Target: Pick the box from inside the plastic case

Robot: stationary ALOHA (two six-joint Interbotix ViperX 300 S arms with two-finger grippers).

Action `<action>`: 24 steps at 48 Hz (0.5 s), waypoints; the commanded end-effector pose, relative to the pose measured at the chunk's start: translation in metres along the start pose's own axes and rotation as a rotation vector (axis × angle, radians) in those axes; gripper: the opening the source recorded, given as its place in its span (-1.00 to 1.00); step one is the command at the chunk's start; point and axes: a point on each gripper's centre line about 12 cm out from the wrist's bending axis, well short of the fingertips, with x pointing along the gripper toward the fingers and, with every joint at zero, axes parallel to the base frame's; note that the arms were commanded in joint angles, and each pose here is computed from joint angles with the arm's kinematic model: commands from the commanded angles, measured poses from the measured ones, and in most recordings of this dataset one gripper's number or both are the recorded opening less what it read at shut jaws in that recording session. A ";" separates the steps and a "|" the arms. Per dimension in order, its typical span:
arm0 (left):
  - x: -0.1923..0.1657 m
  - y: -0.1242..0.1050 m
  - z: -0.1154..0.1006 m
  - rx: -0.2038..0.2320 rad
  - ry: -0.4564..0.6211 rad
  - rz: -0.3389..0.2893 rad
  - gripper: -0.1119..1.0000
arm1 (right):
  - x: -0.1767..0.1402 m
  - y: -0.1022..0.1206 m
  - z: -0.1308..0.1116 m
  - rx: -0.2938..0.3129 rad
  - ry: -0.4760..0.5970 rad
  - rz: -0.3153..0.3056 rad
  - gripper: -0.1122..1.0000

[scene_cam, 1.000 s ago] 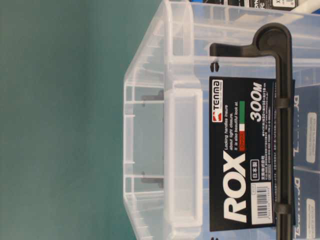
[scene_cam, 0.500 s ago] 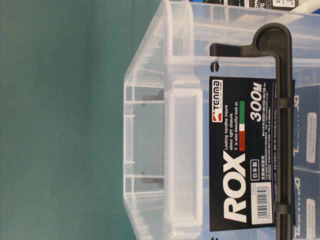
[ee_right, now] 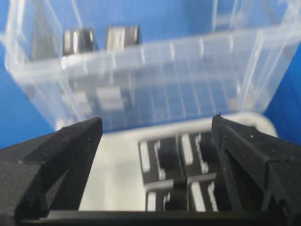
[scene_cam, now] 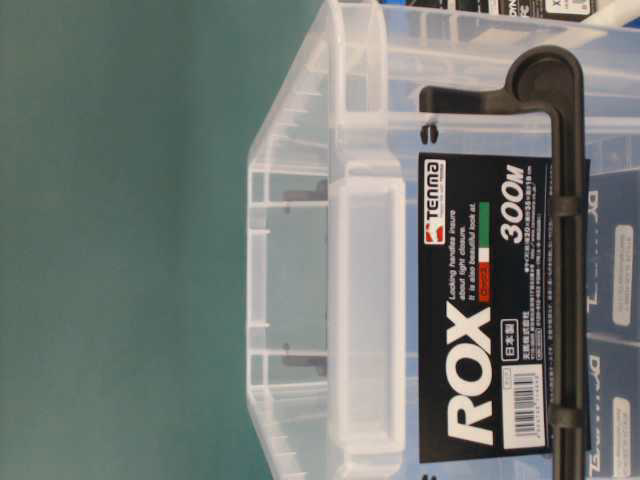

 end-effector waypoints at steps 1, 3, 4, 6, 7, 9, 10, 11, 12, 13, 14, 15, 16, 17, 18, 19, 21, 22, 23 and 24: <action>-0.001 0.000 0.011 0.003 -0.029 0.001 -0.91 | -0.004 0.000 0.009 0.002 -0.061 -0.005 0.90; -0.001 0.000 0.012 0.003 -0.031 0.000 -0.91 | -0.005 0.000 0.009 0.002 -0.074 -0.007 0.90; -0.001 0.000 0.012 0.003 -0.031 0.000 -0.91 | -0.005 0.000 0.009 0.002 -0.079 -0.008 0.90; -0.001 0.000 0.013 0.002 -0.035 0.002 -0.91 | -0.006 0.000 0.010 0.002 -0.089 -0.009 0.90; -0.001 0.000 0.013 0.003 -0.035 0.000 -0.91 | -0.007 0.000 0.010 0.001 -0.094 -0.009 0.90; -0.002 0.000 0.012 0.003 -0.035 0.000 -0.91 | -0.007 0.000 0.010 0.001 -0.098 -0.009 0.90; -0.002 0.000 0.013 0.003 -0.035 0.000 -0.91 | -0.008 0.000 0.010 0.001 -0.100 -0.009 0.90; -0.002 0.000 0.013 0.003 -0.037 0.000 -0.91 | -0.008 0.000 0.010 0.001 -0.101 -0.009 0.90; -0.002 0.000 0.013 0.003 -0.035 0.000 -0.91 | -0.009 0.000 0.010 0.001 -0.105 -0.009 0.90; -0.002 0.000 0.013 0.003 -0.035 0.000 -0.91 | -0.009 0.000 0.010 0.001 -0.105 -0.009 0.90; -0.002 0.000 0.012 0.003 -0.034 0.000 -0.91 | -0.009 0.000 0.010 0.001 -0.106 -0.009 0.90; -0.002 0.000 0.013 0.003 -0.037 0.000 -0.91 | -0.010 0.000 0.010 0.000 -0.108 -0.009 0.90; -0.002 0.000 0.013 0.003 -0.037 0.000 -0.91 | -0.010 0.000 0.010 0.000 -0.109 -0.009 0.90; -0.002 0.000 0.012 0.003 -0.034 0.000 -0.91 | -0.010 0.000 0.010 0.000 -0.107 -0.007 0.90; -0.002 0.000 0.013 0.003 -0.037 0.000 -0.91 | -0.011 0.000 0.010 0.000 -0.109 -0.007 0.90; -0.002 0.000 0.013 0.003 -0.037 0.000 -0.91 | -0.011 0.000 0.010 0.000 -0.108 -0.008 0.90; -0.002 0.000 0.013 0.003 -0.035 0.000 -0.91 | -0.012 0.000 0.009 0.000 -0.109 -0.008 0.90; -0.002 0.000 0.013 0.003 -0.037 0.000 -0.91 | -0.012 0.000 0.009 0.000 -0.109 -0.008 0.90; -0.002 0.000 0.013 0.003 -0.035 0.000 -0.91 | -0.012 0.000 0.008 0.000 -0.109 -0.008 0.90; -0.002 0.000 0.013 0.003 -0.037 0.000 -0.91 | -0.012 0.000 0.008 0.000 -0.109 -0.008 0.90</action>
